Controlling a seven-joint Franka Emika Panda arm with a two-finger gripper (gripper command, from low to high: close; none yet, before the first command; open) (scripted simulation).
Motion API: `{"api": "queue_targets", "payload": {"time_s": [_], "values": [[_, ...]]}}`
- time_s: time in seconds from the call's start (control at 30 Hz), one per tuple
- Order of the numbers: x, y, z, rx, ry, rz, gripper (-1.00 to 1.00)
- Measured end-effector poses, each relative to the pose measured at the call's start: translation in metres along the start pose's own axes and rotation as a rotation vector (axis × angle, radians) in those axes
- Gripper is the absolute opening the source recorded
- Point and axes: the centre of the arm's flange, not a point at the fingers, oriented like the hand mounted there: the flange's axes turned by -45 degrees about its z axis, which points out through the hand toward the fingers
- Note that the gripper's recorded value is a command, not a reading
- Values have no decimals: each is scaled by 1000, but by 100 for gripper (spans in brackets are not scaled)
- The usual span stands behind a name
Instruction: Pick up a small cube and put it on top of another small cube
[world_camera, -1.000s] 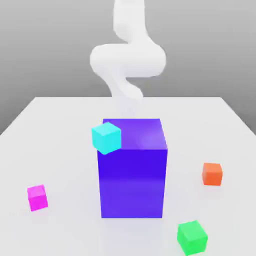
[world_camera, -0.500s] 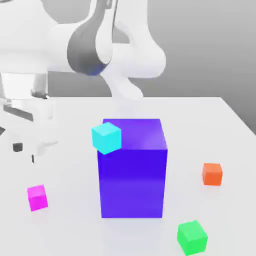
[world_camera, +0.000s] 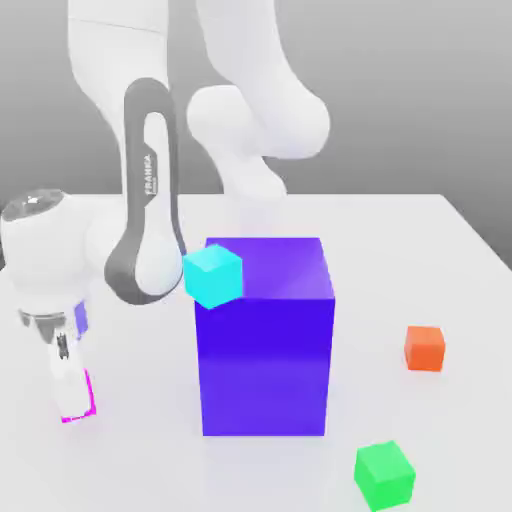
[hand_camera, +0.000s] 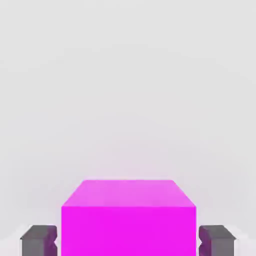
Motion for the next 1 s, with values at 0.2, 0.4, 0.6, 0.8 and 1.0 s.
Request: {"api": "queue_targets", "payload": {"time_s": [0.2, 0.4, 0.6, 0.8, 1.0], "values": [[1, 0, -25, -1, 1, -1, -100], [-5, -48, -82, 20, 22, -196, -100], [-103, -181, -100, 19, 20, -742, -100], [-248, -268, -116, 14, 18, -1263, -100], [-318, -291, -54, 3, 0, -1480, 100]]}}
